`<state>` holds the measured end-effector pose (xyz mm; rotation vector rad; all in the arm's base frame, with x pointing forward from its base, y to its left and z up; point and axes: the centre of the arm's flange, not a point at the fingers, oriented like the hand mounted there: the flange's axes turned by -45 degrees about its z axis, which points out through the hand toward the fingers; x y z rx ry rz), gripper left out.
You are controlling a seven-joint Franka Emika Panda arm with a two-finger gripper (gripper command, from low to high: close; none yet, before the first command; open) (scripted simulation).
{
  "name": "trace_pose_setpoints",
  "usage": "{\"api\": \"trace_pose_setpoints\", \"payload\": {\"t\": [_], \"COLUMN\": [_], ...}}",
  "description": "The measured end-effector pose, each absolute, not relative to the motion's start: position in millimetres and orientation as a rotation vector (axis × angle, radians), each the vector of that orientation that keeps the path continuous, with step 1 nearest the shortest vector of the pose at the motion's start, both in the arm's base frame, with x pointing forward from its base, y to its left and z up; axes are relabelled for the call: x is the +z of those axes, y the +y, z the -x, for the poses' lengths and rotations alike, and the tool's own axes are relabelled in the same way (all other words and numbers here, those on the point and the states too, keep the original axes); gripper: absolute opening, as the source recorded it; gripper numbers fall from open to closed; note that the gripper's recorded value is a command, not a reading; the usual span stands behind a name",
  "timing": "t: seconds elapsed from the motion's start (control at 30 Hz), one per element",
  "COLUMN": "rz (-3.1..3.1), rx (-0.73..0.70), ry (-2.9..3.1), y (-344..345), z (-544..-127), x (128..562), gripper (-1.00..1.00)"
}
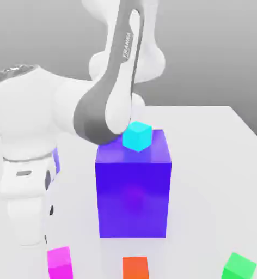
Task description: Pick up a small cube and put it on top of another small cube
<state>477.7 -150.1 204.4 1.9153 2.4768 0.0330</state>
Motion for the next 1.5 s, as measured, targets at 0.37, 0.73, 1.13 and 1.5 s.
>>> {"api": "trace_pose_setpoints", "payload": {"t": [0.37, 0.73, 1.13, 1.5], "rz": [-1.873, -1.400, -0.212, 0.857], "rx": [0.013, -0.006, -0.009, -0.003], "ry": [2.676, 2.813, 3.134, 3.021], "y": [-139.5, -82.6, 75.9, 220.4], "z": [-470.5, -500.5, -523.7, -501.3], "x": [128.4, 200.9, 222.7, 234.6], "gripper": [-1.00, -1.00, -1.00, -1.00]}}
